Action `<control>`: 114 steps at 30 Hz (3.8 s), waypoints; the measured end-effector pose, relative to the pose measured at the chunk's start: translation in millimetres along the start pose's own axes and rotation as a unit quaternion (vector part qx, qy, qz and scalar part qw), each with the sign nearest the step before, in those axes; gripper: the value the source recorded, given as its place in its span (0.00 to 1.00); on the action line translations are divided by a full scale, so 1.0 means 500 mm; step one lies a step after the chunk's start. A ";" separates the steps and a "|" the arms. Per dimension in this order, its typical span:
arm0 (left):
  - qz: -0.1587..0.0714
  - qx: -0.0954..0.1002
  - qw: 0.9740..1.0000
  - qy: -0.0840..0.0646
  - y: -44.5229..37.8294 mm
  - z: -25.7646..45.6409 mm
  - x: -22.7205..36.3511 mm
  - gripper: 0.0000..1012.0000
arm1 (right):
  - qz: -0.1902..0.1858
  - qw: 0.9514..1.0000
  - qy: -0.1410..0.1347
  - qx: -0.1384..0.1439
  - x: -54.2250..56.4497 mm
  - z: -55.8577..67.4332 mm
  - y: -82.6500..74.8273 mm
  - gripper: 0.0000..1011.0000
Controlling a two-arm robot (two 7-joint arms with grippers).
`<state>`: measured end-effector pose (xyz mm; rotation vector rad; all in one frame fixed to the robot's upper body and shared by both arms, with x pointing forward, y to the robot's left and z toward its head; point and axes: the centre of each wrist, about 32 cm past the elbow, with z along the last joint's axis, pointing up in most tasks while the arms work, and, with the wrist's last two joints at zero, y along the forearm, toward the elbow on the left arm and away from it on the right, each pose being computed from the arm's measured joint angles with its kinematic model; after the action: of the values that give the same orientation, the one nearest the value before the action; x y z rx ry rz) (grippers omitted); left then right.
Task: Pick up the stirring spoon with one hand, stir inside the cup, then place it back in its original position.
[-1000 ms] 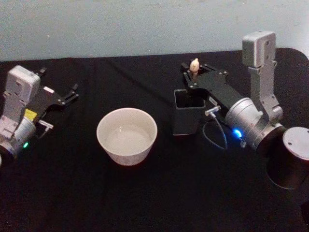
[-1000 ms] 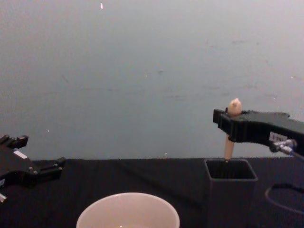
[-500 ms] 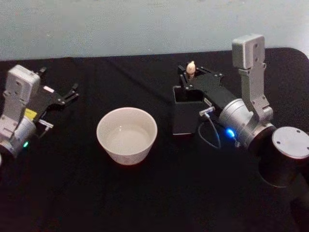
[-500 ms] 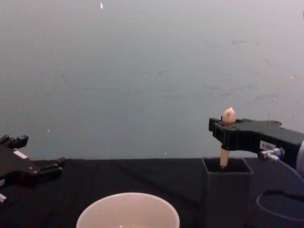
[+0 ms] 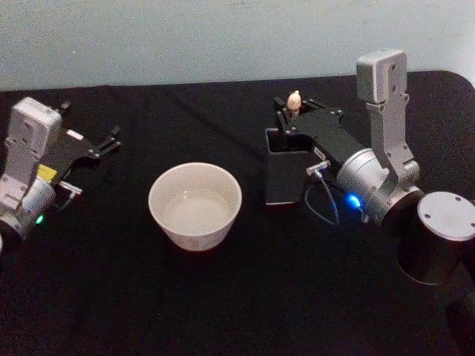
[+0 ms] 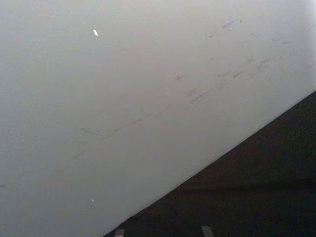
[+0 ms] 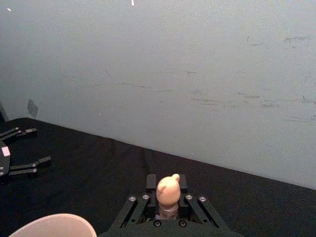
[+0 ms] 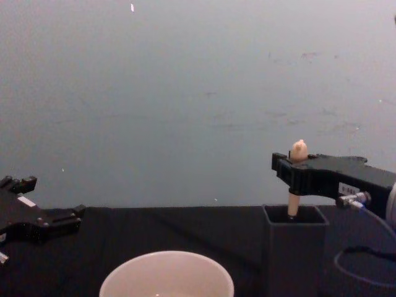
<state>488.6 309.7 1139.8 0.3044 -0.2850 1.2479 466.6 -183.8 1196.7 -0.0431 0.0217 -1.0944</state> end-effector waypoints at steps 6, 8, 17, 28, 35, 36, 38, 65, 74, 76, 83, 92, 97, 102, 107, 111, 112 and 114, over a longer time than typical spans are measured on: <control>0.000 0.000 1.000 0.000 0.000 0.000 0.000 0.99 | 0.000 1.000 0.001 0.000 0.000 0.000 0.000 0.38; 0.000 0.000 1.000 0.000 0.000 0.000 0.000 0.99 | 0.001 1.000 0.001 0.000 0.000 0.000 -0.001 0.46; 0.000 0.000 1.000 0.000 0.000 0.000 0.000 0.99 | 0.001 1.000 0.001 0.000 0.000 0.000 -0.001 0.72; 0.000 0.000 1.000 0.000 0.000 0.000 0.000 0.99 | 0.001 1.000 0.001 0.001 0.000 0.001 -0.001 0.99; 0.000 0.000 1.000 0.000 0.000 0.000 0.000 0.99 | 0.002 1.000 0.002 0.001 0.000 0.001 -0.001 0.99; 0.000 0.000 1.000 0.000 0.000 0.000 0.000 0.99 | 0.003 1.000 0.002 0.001 0.001 0.001 -0.001 0.99; 0.000 0.000 1.000 0.000 0.000 0.000 0.000 0.99 | 0.004 1.000 0.006 0.005 0.005 0.005 -0.002 0.99; 0.000 0.000 1.000 0.000 0.000 0.000 0.000 0.99 | -0.103 0.994 -0.010 -0.019 0.122 -0.037 -0.015 0.99; 0.000 0.000 1.000 0.000 0.000 0.000 0.000 0.99 | -0.103 0.993 -0.015 -0.064 0.118 -0.075 -0.019 0.99; 0.000 0.000 1.000 0.000 0.000 0.000 0.000 0.99 | -0.103 0.992 -0.017 -0.070 0.118 -0.079 -0.020 0.99; 0.000 0.000 1.000 0.000 0.000 0.000 0.000 0.99 | -0.102 0.992 -0.017 -0.069 0.118 -0.079 -0.020 0.99; 0.000 0.000 1.000 0.000 0.000 0.000 0.000 0.99 | -0.102 0.992 -0.017 -0.068 0.118 -0.077 -0.020 0.99; 0.000 0.000 1.000 0.000 0.000 0.000 0.000 0.99 | -0.102 0.992 -0.016 -0.067 0.118 -0.077 -0.020 0.99; 0.000 0.000 1.000 0.000 0.000 0.000 0.000 0.99 | -0.102 0.992 -0.016 -0.066 0.118 -0.076 -0.020 0.99; 0.000 0.000 1.000 0.000 0.000 0.000 0.000 0.99 | -0.102 0.993 -0.016 -0.066 0.118 -0.076 -0.020 0.99; 0.000 0.000 1.000 0.000 0.000 0.000 0.000 0.99 | -0.102 0.993 -0.016 -0.066 0.118 -0.076 -0.020 0.99; 0.000 0.000 1.000 0.000 0.000 0.000 0.000 0.99 | -0.102 0.993 -0.016 -0.065 0.118 -0.076 -0.020 0.99; 0.000 0.000 1.000 0.000 0.000 0.000 0.000 0.99 | -0.102 0.993 -0.016 -0.065 0.118 -0.076 -0.020 0.99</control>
<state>488.6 309.7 1139.8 0.3044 -0.2852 1.2480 483.5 -241.8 1159.5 -0.1840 0.0615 -1.2948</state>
